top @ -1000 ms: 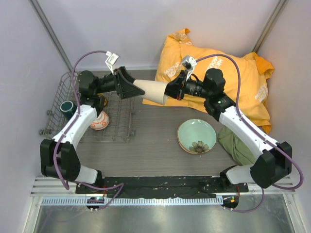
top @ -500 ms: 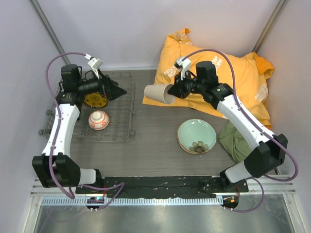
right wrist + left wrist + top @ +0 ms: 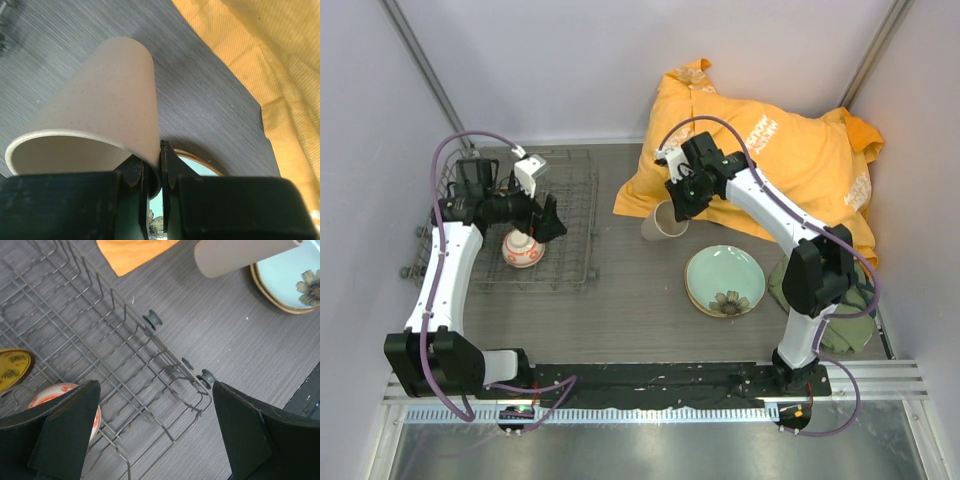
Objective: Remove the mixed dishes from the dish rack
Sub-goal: Place the cup at the center of the board.
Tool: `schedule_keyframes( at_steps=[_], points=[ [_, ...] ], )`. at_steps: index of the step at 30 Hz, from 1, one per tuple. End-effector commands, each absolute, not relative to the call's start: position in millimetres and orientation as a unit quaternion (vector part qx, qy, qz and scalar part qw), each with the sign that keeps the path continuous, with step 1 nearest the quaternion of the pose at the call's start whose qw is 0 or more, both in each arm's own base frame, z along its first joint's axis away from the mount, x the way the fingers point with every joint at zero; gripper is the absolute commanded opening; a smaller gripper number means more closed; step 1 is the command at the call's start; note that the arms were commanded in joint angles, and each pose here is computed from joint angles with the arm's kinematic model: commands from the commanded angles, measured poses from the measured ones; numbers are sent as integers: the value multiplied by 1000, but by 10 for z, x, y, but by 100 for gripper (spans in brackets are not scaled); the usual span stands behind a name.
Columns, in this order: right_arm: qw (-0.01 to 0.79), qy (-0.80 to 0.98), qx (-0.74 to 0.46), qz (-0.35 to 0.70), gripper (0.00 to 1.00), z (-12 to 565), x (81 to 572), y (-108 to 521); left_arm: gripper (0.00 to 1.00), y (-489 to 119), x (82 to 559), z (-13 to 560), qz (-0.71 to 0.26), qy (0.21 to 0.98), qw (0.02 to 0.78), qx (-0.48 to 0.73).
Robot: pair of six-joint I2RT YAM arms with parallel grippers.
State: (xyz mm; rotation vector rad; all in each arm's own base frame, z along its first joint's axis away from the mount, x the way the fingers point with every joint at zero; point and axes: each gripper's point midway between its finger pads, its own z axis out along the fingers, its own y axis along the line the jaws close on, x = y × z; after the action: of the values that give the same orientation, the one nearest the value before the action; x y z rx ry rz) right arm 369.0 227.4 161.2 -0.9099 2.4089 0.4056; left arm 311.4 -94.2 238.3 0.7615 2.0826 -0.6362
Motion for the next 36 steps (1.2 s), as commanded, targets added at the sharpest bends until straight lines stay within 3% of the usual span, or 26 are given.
schedule_keyframes(
  at_steps=[1,24,36],
  points=[
    [247,895,-355,112,1,1716,3666,2269,100,-811,3027,2281,-211,837,392,318],
    [139,896,-415,74,1,1287,3391,2432,100,-763,2948,2046,-206,851,355,327],
    [129,896,-419,72,34,1196,3380,2454,100,-773,2913,2000,-211,851,350,330]
  ],
)
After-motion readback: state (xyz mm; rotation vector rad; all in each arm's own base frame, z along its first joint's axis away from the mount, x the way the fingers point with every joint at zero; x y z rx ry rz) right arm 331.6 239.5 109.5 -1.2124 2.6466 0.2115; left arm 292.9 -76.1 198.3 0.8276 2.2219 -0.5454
